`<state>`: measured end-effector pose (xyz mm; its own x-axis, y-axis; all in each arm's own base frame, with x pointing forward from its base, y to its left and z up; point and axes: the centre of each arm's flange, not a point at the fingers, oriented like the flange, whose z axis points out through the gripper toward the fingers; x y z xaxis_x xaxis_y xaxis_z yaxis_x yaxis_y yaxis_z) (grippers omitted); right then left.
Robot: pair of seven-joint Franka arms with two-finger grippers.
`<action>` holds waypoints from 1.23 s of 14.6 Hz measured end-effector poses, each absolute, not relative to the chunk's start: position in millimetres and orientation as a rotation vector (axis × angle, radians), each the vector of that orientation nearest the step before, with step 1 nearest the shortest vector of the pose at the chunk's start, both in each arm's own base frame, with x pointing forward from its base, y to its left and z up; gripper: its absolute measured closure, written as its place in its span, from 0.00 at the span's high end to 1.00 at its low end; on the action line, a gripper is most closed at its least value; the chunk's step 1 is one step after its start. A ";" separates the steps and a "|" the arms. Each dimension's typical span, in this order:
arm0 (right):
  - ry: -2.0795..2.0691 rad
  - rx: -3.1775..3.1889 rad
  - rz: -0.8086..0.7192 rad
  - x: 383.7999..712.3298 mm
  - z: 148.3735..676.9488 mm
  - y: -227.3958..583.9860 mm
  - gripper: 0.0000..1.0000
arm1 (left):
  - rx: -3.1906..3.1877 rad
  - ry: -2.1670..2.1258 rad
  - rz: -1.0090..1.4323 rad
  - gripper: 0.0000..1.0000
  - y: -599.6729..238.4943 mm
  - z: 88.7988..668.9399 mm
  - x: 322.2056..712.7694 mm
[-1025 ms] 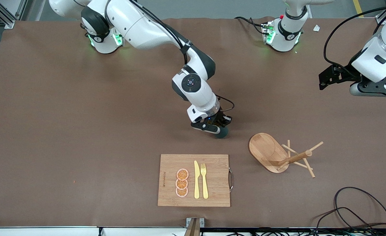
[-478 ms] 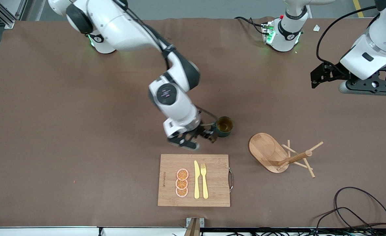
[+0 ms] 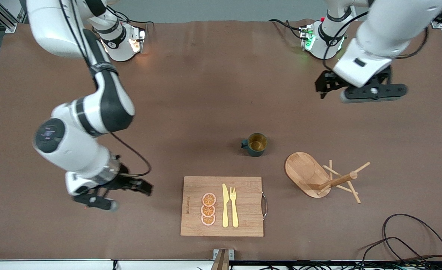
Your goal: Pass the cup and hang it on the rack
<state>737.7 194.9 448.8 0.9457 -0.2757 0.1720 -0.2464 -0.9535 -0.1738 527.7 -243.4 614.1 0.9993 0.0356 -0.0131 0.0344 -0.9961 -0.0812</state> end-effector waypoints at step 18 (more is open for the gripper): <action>0.116 -3.077 -0.211 606.4 597.3 -49.3 1.00 | -2.657 -0.612 -0.286 1.00 -492.3 401.8 445.6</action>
